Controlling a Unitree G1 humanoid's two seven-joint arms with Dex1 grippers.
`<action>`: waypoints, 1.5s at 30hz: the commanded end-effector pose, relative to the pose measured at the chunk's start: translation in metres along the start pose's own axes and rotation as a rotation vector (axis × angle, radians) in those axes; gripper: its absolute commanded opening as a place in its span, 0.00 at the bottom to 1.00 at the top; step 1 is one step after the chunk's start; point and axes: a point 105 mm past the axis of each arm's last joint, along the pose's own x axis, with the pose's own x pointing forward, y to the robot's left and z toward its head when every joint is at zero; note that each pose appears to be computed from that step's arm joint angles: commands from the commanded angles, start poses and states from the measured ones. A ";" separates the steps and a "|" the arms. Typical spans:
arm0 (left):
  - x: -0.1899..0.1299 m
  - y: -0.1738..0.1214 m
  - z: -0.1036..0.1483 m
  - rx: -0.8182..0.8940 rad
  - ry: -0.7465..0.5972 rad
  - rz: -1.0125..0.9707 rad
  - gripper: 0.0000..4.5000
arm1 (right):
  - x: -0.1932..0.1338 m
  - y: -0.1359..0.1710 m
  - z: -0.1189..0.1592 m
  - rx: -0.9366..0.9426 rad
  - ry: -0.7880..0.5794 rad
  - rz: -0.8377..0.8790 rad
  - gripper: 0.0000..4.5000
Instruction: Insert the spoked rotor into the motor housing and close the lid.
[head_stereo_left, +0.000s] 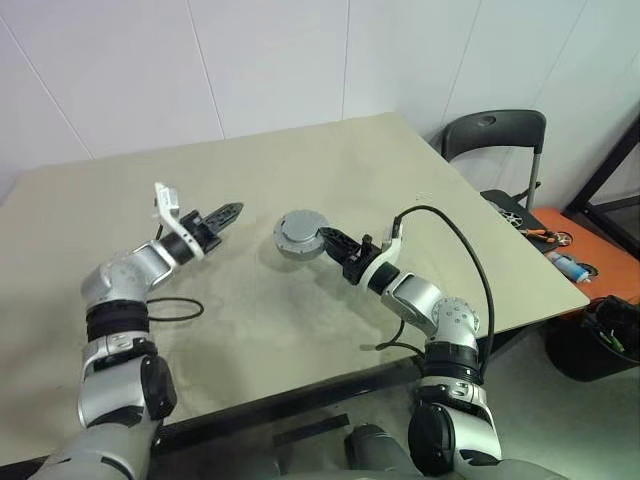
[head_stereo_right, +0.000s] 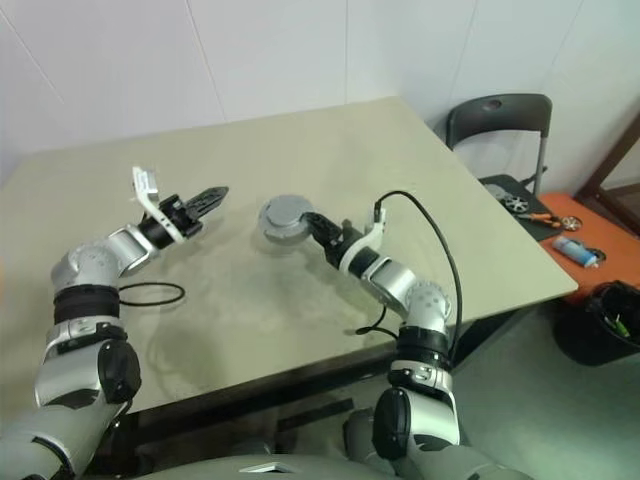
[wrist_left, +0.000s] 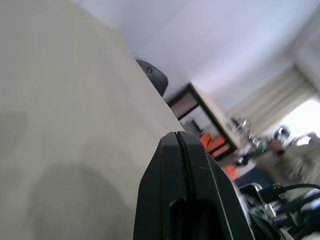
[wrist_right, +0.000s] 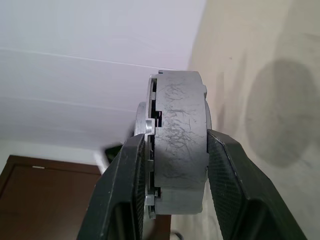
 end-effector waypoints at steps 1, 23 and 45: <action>-0.019 -0.009 0.033 -0.013 -0.163 -0.010 0.08 | 0.022 0.057 -0.005 -0.029 0.035 0.211 0.31; -0.027 -0.049 -0.024 -0.275 -0.146 -0.152 0.97 | 0.052 0.085 -0.014 -0.074 0.169 0.260 0.31; 0.041 -0.067 -0.052 -0.355 -0.074 -0.278 0.97 | 0.047 0.079 -0.007 -0.097 0.165 0.218 0.31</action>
